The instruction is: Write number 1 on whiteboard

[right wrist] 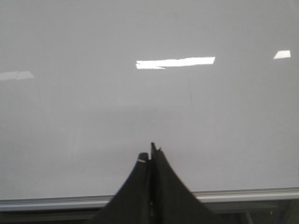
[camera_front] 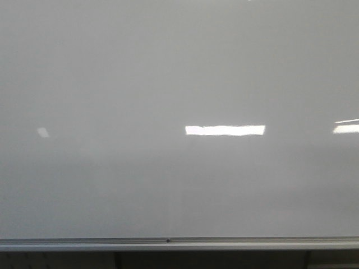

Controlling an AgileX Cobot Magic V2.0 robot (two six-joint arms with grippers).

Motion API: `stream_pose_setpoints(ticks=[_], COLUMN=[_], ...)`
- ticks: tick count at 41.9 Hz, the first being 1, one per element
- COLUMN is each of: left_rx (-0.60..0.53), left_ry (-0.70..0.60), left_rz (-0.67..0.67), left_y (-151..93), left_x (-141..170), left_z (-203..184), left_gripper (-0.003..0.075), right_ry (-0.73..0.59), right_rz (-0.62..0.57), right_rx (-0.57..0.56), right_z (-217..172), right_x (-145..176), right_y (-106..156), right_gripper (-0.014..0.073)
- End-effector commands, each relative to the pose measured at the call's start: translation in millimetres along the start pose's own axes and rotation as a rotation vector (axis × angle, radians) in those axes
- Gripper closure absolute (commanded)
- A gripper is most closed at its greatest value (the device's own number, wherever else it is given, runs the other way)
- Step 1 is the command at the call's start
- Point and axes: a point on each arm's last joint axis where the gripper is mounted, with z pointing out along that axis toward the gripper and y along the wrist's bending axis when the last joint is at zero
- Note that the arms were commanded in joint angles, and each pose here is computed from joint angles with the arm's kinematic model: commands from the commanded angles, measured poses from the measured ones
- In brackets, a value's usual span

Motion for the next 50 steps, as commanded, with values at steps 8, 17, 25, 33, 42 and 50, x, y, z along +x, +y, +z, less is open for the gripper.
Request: stream_pose_setpoints(ticks=[8,17,25,33,42,50], left_rx=[0.004,0.004,0.004,0.004,0.004,0.008], left_ry=[-0.077,-0.077,-0.077,-0.077,-0.082,-0.156], left_rz=[-0.006,-0.006,-0.006,-0.006,-0.006,-0.006], left_y=[-0.3,-0.3,-0.3,-0.3,-0.3,-0.6], left_x=[-1.2,-1.2,-1.2,-1.2,-1.7,-8.3], left_z=[0.0,0.0,0.0,0.0,0.0,-0.8], left_gripper=[0.0741,0.0741,0.0741,0.0741,0.0741,0.0741], right_ry=[-0.112,-0.112,-0.112,-0.112,-0.114,-0.182], right_rz=[-0.005,-0.005,-0.005,-0.005,-0.005,-0.004], right_rx=[-0.002,-0.002,-0.002,-0.002,-0.002,-0.005], right_z=[-3.6,-3.6,-3.6,-3.6,-3.6,-5.0], right_x=[-14.2,-14.2,-14.2,-14.2,-14.4,-21.9], right_y=[0.9,0.9,0.9,0.9,0.9,1.3], right_gripper=[0.0655,0.0655,0.0655,0.0655,0.0655,0.0655])
